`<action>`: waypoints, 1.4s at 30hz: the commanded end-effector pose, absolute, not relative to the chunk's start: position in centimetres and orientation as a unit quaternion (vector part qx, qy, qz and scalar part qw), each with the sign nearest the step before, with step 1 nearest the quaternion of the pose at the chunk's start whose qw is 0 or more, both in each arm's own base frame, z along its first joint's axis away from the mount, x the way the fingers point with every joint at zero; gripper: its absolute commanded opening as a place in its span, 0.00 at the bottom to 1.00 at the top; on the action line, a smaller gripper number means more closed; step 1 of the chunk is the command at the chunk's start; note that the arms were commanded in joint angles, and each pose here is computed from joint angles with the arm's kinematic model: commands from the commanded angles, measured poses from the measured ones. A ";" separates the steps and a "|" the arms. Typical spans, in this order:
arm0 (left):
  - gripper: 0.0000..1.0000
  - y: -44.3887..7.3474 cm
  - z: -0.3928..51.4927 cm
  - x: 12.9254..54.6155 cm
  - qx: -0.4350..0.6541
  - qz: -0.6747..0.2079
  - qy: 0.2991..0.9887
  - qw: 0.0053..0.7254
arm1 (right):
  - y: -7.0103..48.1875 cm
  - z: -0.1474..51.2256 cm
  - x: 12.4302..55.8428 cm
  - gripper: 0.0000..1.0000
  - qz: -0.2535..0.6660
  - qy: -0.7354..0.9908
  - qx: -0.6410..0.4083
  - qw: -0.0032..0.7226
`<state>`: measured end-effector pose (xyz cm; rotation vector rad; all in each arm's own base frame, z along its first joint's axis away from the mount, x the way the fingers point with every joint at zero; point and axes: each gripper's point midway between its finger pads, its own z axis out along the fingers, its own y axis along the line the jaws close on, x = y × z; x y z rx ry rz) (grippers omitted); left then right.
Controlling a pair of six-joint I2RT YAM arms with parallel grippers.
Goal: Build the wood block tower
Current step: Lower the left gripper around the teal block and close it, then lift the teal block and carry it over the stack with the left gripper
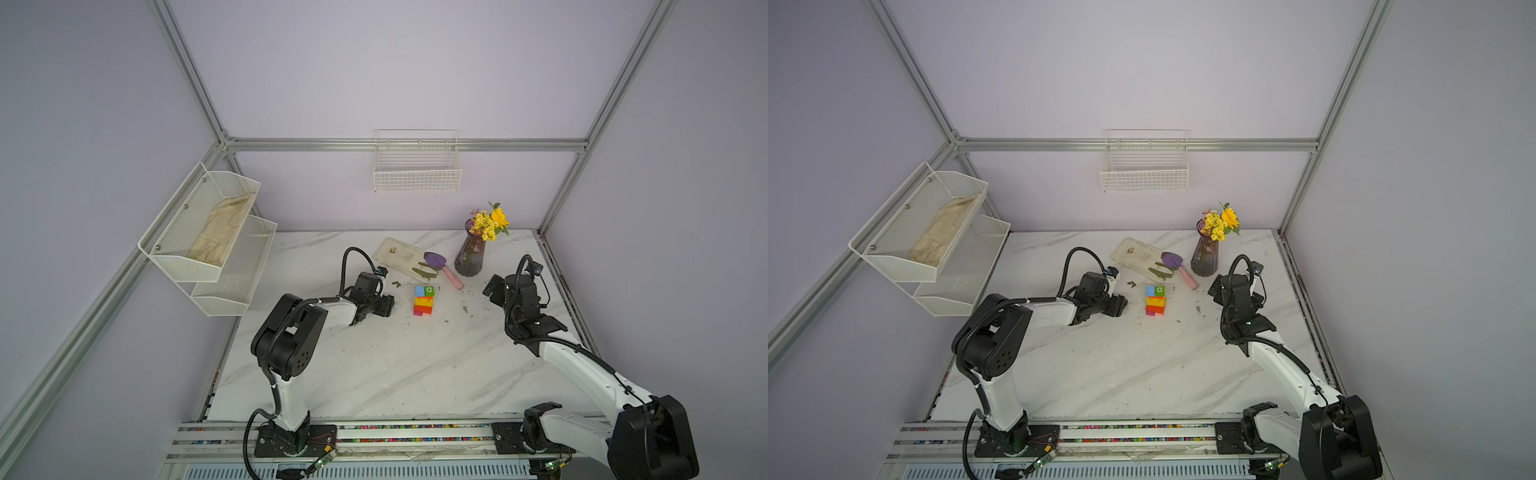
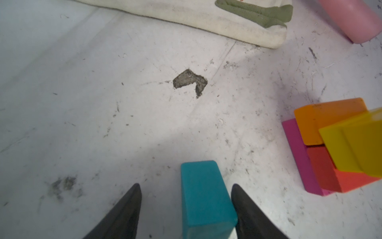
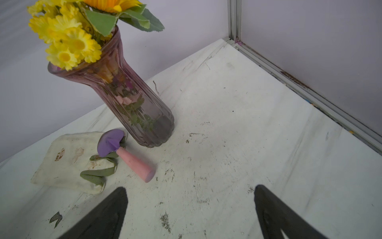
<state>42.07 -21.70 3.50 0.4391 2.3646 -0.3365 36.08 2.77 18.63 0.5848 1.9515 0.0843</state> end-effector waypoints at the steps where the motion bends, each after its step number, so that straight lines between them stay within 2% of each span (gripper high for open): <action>1: 0.61 -22.2 4.7 43.3 0.194 -0.108 0.910 0.350 | 3.1 19.0 36.4 0.97 0.061 0.807 0.248 0.533; 4: 0.50 -22.4 4.4 43.2 0.206 -0.109 0.911 0.339 | 3.3 19.2 36.4 0.97 0.070 0.807 0.243 0.534; 9: 0.38 -22.5 4.3 43.0 0.211 -0.109 0.911 0.336 | 3.4 19.5 36.1 0.97 0.077 0.804 0.241 0.538; 15: 0.34 -22.5 4.3 42.9 0.217 -0.108 0.911 0.333 | 3.4 19.8 35.9 0.97 0.081 0.803 0.237 0.540; 18: 0.39 -22.5 4.3 42.8 0.220 -0.110 0.911 0.332 | 3.6 19.8 36.0 0.97 0.086 0.804 0.234 0.540; 20: 0.39 -22.6 4.6 42.7 0.222 -0.113 0.909 0.334 | 3.7 19.7 36.1 0.97 0.087 0.805 0.233 0.538; 24: 0.27 -22.9 5.2 42.6 0.227 -0.121 0.906 0.336 | 3.8 19.6 36.2 0.97 0.087 0.807 0.231 0.536; 31: 0.24 -22.5 5.2 42.5 0.233 -0.110 0.906 0.335 | 3.9 19.9 36.0 0.97 0.091 0.805 0.230 0.539; 35: 0.14 -22.4 5.2 42.5 0.235 -0.105 0.907 0.333 | 3.9 19.9 36.0 0.97 0.093 0.805 0.230 0.539; 42: 0.06 -22.1 10.7 42.4 0.237 -0.107 0.886 0.385 | 4.0 20.0 36.1 0.97 0.094 0.804 0.229 0.540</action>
